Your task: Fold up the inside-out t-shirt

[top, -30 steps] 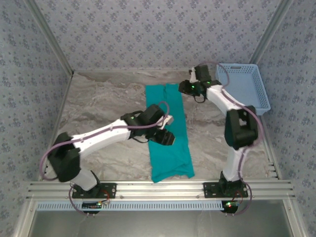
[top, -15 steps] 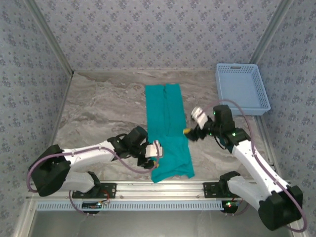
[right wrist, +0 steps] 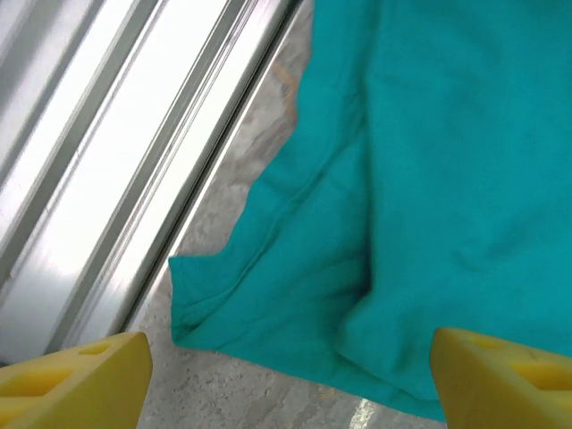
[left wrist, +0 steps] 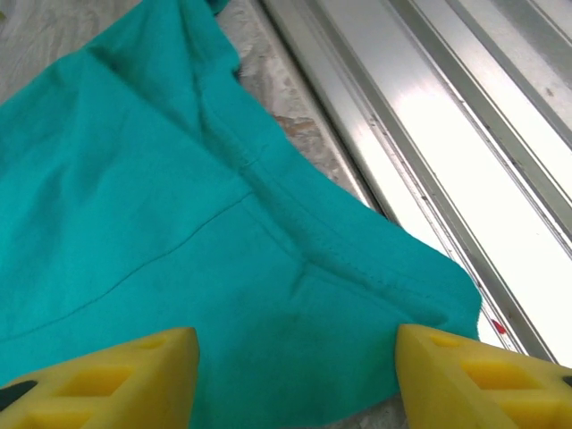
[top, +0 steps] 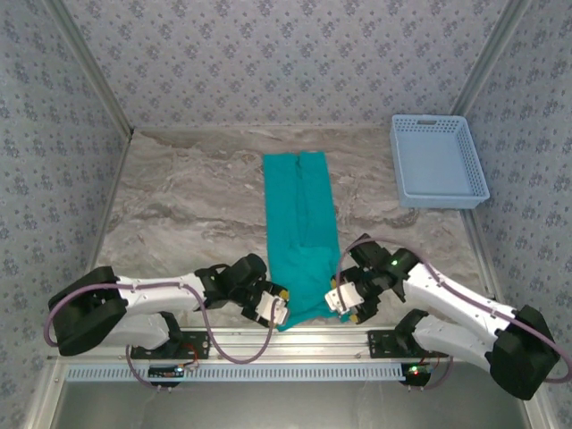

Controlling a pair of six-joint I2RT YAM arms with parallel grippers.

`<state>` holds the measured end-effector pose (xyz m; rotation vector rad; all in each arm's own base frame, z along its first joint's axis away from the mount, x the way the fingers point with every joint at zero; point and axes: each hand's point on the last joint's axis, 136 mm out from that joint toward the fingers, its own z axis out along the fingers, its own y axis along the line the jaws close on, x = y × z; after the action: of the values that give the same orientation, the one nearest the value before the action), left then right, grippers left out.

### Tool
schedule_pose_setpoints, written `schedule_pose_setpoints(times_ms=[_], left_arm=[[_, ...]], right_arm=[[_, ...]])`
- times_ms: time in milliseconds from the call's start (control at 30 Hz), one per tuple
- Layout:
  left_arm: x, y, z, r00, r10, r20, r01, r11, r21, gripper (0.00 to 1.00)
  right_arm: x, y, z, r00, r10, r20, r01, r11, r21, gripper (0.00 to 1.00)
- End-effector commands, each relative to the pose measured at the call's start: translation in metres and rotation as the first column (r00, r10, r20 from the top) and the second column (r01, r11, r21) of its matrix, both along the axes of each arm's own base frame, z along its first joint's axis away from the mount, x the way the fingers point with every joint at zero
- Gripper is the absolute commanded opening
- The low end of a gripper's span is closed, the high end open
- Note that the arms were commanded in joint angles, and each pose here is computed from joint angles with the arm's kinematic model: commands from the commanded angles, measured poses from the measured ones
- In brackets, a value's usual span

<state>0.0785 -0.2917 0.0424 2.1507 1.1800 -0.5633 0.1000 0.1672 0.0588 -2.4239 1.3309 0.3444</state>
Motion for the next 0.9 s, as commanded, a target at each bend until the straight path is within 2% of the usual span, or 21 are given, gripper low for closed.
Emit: schedule_pose_setpoints(times_ms=[0, 233, 333, 367, 400, 500, 567, 633, 733, 767, 800, 833, 867], left_arm=[[-0.007, 0.004, -0.002, 0.995, -0.086, 0.044, 0.084, 0.996, 0.037, 0.6], [-0.016, 0.015, -0.015, 0.995, -0.1, 0.03, 0.094, 0.982, 0.163, 0.59], [-0.013, 0.01, -0.014, 0.994, -0.096, 0.051, 0.088, 0.987, 0.137, 0.61], [-0.012, 0.008, -0.014, 0.993, -0.1, 0.06, 0.092, 0.988, 0.126, 0.7], [-0.01, 0.005, -0.017, 0.993, -0.098, 0.068, 0.09, 0.988, 0.122, 0.71], [-0.008, 0.001, -0.024, 0.99, -0.126, 0.07, 0.114, 0.982, 0.15, 0.68], [-0.008, -0.004, -0.026, 0.988, -0.144, 0.064, 0.133, 0.98, 0.15, 0.62], [-0.012, -0.008, -0.022, 0.986, -0.162, 0.041, 0.156, 0.979, 0.135, 0.51], [-0.017, -0.01, -0.015, 0.983, -0.18, 0.033, 0.176, 0.979, 0.1, 0.42], [-0.019, -0.009, -0.013, 0.983, -0.181, 0.034, 0.178, 0.98, 0.088, 0.35], [-0.02, -0.009, -0.01, 0.983, -0.179, 0.034, 0.176, 0.981, 0.077, 0.21], [-0.021, -0.006, -0.008, 0.984, -0.176, 0.03, 0.173, 0.982, 0.078, 0.12], [-0.022, -0.005, -0.005, 0.984, -0.174, 0.024, 0.172, 0.982, 0.081, 0.1]], right_arm=[[0.011, 0.004, -0.008, 0.994, 0.073, 0.083, -0.071, 0.997, -0.021, 0.83], [0.009, 0.008, -0.025, 0.995, 0.066, 0.072, -0.063, 0.997, -0.038, 0.83], [0.007, 0.005, -0.036, 0.995, 0.055, 0.084, -0.051, 0.998, -0.048, 0.84], [0.008, 0.004, -0.039, 0.994, 0.056, 0.095, -0.051, 0.997, -0.053, 0.84], [0.006, 0.002, -0.044, 0.993, 0.057, 0.102, -0.051, 0.996, -0.067, 0.85], [0.003, -0.001, -0.053, 0.991, 0.073, 0.113, -0.062, 0.994, -0.093, 0.83], [0.002, -0.002, -0.055, 0.988, 0.084, 0.129, -0.07, 0.991, -0.11, 0.74], [0.002, 0.0, -0.051, 0.987, 0.093, 0.132, -0.079, 0.991, -0.112, 0.52], [0.002, -0.001, -0.049, 0.985, 0.1, 0.14, -0.082, 0.988, -0.128, 0.29], [0.001, -0.002, -0.049, 0.984, 0.104, 0.142, -0.085, 0.987, -0.133, 0.24], [0.0, -0.002, -0.047, 0.984, 0.11, 0.144, -0.09, 0.987, -0.137, 0.19], [-0.001, -0.001, -0.044, 0.983, 0.115, 0.146, -0.096, 0.987, -0.13, 0.15], [-0.001, 0.001, -0.04, 0.982, 0.115, 0.148, -0.097, 0.988, -0.122, 0.13]])
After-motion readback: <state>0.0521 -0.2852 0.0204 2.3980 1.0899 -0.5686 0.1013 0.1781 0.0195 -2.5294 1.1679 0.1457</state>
